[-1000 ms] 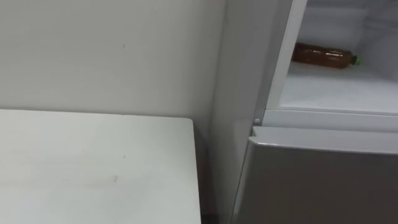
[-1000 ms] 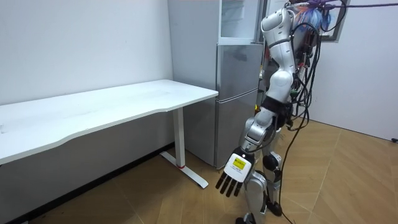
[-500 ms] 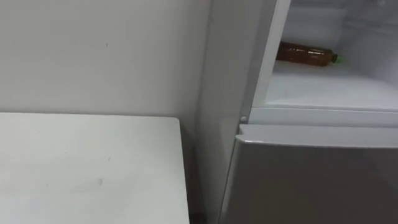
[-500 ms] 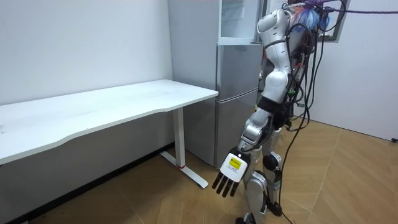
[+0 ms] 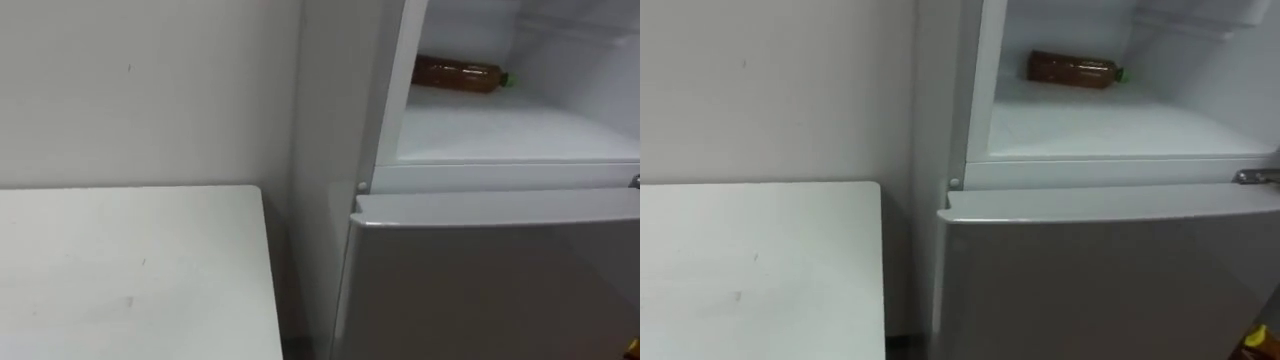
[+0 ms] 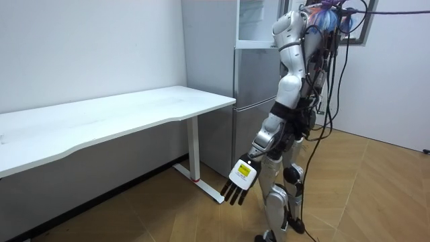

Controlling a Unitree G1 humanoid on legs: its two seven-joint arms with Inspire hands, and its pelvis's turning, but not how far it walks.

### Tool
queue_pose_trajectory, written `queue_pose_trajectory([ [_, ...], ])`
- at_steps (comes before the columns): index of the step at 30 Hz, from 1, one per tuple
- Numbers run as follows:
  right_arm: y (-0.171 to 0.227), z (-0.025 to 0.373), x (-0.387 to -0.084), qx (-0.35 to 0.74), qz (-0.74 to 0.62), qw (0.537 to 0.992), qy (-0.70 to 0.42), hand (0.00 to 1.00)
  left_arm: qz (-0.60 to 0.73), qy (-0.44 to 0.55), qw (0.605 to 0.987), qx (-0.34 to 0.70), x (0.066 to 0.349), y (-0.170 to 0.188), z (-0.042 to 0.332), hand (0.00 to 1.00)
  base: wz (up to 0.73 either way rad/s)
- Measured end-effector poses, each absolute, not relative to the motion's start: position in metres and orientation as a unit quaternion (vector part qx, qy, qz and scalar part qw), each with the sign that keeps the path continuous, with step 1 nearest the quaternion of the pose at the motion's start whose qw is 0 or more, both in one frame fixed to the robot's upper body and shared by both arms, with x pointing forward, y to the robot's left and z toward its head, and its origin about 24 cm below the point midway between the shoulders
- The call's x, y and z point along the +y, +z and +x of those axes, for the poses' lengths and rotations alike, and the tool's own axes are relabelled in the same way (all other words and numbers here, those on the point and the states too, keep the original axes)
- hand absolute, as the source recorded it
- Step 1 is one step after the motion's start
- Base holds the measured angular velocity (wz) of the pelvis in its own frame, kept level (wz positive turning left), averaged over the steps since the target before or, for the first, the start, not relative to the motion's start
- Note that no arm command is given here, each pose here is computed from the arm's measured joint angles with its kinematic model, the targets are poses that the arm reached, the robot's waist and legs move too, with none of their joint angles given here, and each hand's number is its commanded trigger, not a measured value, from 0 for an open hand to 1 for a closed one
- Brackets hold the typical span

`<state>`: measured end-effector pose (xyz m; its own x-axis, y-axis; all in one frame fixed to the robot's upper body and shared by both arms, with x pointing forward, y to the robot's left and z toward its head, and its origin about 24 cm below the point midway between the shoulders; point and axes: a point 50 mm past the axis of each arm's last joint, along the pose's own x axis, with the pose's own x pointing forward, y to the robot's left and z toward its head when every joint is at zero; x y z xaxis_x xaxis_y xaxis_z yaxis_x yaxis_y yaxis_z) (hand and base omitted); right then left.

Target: Put the bottle in the upper fridge

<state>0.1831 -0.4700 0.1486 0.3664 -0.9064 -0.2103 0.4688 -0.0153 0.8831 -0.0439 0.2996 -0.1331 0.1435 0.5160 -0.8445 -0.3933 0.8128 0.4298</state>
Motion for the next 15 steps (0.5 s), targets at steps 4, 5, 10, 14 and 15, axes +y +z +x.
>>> queue_pose_trajectory([
  [4,0.159,0.188,-0.466,-0.231,0.496,0.665,-0.509,0.0,0.052,0.297,0.754,0.583,0.297,-0.134,-0.044,0.0,-0.02],
  [5,0.163,0.188,-0.465,-0.234,0.496,0.666,-0.506,0.0,0.05,0.296,0.752,0.586,0.296,-0.135,-0.046,0.0,0.0],
  [10,0.173,0.189,-0.461,-0.245,0.492,0.673,-0.494,0.0,0.045,0.296,0.737,0.605,0.293,-0.138,-0.057,0.0,0.0],
  [14,0.175,0.189,-0.46,-0.249,0.492,0.674,-0.492,0.0,0.053,0.295,0.732,0.612,0.294,-0.137,-0.061,0.0,0.0],
  [15,0.177,0.19,-0.459,-0.251,0.492,0.675,-0.49,0.0,0.053,0.295,0.732,0.612,0.293,-0.137,-0.061,0.0,-0.04],
])
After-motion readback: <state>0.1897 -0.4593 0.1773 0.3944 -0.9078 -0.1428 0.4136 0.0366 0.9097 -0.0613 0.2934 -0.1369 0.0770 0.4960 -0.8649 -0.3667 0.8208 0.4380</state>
